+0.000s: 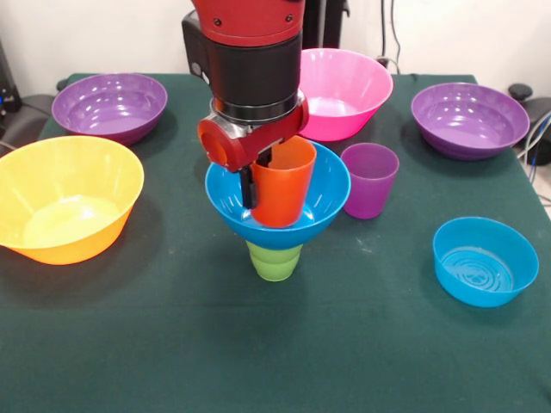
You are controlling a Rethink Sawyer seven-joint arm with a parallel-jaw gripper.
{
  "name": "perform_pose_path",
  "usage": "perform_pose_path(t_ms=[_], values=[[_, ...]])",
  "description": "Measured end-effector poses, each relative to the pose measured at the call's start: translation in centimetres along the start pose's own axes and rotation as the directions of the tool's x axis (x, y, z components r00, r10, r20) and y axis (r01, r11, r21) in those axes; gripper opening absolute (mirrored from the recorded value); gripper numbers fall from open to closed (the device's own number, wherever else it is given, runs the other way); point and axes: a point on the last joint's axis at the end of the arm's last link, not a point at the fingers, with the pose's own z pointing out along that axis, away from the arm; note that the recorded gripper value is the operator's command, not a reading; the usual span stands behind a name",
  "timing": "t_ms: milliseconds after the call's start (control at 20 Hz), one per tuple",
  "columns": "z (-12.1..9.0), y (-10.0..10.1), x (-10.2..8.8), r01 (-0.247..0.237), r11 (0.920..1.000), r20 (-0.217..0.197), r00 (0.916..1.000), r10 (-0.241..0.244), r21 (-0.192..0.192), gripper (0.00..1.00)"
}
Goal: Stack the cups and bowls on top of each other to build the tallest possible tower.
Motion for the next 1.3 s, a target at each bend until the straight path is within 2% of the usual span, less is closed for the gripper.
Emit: perform_pose_path(t_ms=[1250, 1300], values=[[0.10, -0.09, 0.20, 0.005, 1.0000, -0.005, 1.0000, -0.005, 0.006, 0.00], [0.09, -0.09, 0.18, 0.005, 1.0000, -0.004, 1.0000, -0.005, 0.006, 1.00]])
